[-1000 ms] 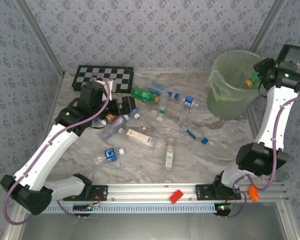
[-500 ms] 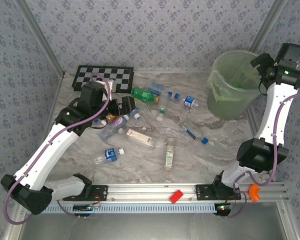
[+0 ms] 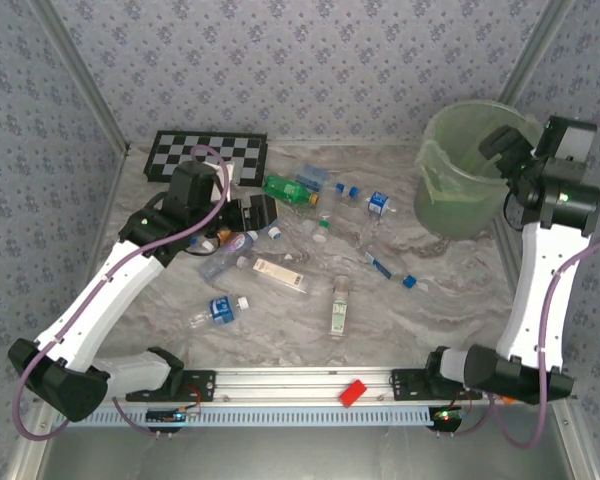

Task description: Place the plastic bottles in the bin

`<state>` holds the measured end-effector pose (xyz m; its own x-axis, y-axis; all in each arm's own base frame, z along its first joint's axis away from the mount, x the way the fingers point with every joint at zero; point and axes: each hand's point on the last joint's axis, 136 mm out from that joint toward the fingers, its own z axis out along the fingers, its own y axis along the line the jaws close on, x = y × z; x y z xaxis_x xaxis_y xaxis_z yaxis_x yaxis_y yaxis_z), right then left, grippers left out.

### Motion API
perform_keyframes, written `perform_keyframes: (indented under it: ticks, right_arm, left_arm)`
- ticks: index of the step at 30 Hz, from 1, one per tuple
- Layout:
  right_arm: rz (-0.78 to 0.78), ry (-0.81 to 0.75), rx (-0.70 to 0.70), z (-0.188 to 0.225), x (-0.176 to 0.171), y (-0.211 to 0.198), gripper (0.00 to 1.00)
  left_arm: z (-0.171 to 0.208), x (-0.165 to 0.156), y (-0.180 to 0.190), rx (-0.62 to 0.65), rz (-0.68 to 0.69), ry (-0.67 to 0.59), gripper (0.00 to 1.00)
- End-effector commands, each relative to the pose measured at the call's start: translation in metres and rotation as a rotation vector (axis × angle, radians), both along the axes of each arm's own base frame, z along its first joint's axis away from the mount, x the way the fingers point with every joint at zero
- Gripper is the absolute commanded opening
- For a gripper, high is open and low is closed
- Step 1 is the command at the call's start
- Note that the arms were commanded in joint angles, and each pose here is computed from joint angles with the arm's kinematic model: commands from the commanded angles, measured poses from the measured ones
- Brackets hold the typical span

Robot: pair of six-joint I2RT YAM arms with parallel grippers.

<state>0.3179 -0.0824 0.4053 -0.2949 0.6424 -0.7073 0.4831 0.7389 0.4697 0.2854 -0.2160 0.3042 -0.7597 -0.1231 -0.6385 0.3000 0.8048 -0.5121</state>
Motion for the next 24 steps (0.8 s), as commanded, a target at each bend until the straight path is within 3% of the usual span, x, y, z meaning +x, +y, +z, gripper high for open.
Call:
perform_keyframes:
  ticks: [1, 13, 24]
  right_arm:
    - [0.036, 0.055, -0.048, -0.011, -0.025, 0.017, 1.00]
    - [0.224, 0.103, -0.173, -0.039, -0.076, 0.084, 0.99]
    - [0.416, 0.083, -0.300, -0.054, -0.052, 0.136, 1.00]
  left_arm:
    - [0.016, -0.003, -0.010, -0.034, -0.054, -0.029, 1.00]
    - [0.003, -0.012, -0.028, -0.007, -0.119, -0.008, 1.00]
    - [-0.012, 0.007, -0.022, 0.027, 0.001, 0.040, 1.00]
